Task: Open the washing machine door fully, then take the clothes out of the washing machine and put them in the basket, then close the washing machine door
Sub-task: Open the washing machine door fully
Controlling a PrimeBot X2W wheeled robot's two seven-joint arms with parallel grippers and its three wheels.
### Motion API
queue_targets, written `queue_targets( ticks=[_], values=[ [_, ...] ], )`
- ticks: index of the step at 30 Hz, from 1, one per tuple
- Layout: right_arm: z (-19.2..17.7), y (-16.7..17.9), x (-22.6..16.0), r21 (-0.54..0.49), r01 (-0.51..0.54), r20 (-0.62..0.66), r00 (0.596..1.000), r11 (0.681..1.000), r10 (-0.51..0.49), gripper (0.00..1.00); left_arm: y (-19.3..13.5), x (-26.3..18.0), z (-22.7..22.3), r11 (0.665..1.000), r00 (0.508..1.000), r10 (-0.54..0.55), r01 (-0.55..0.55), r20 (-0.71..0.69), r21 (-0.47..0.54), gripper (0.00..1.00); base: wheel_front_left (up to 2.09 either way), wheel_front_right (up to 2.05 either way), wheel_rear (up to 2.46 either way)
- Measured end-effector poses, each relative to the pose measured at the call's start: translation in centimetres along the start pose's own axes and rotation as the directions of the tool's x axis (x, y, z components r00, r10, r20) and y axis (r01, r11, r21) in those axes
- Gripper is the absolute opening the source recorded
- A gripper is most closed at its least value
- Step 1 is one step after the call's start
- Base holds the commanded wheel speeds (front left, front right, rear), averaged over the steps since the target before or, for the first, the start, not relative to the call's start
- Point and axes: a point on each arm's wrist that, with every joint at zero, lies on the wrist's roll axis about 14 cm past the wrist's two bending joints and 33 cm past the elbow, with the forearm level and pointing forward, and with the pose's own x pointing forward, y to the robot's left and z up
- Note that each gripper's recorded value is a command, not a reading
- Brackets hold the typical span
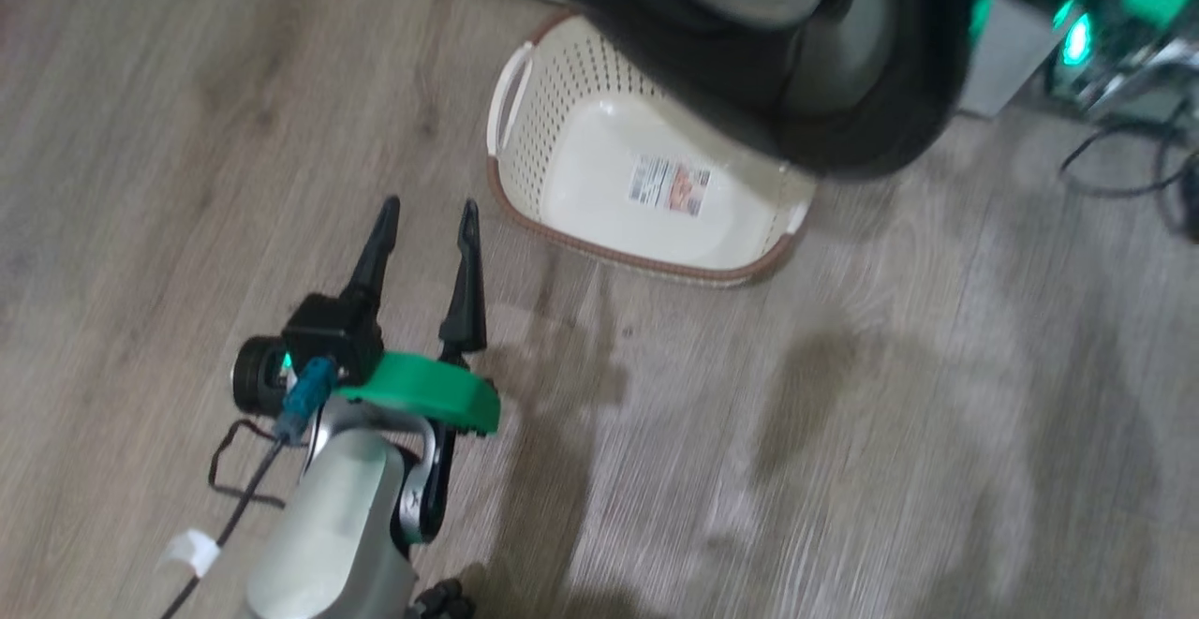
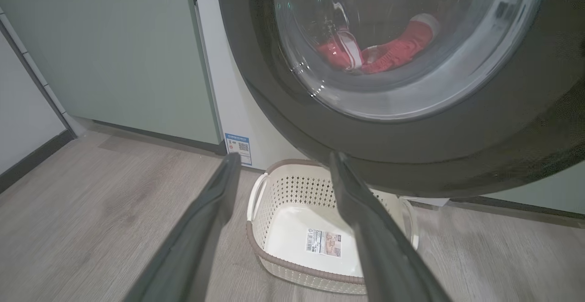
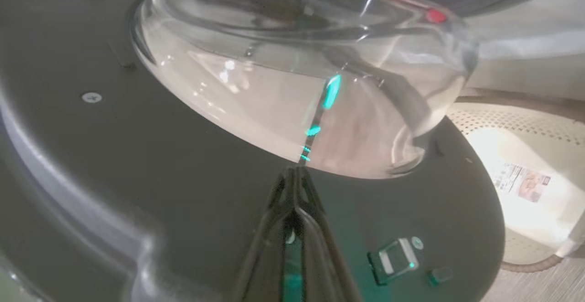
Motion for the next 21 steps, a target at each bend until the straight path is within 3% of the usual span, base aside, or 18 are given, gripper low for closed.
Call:
queue_targets(
  ticks=[15, 21],
  values=[
    [-12.3, 7.4, 4.5, 0.058, -0.104, -0.239, 0.964, 0.993, 0.115, 0.00, 3.1, -5.1, 2.6, 0.999, 0.996, 0.046, -0.046, 0.076, -0.009, 1.00, 0.00, 0.00, 0.00],
    [-15.6, 9.4, 6.1, 0.084, -0.124, -0.280, 0.949, 0.989, 0.143, 0.00, 4.4, -6.7, 3.0, 0.998, 0.993, 0.069, -0.068, 0.092, -0.016, 1.00, 0.00, 0.00, 0.00]
  ],
)
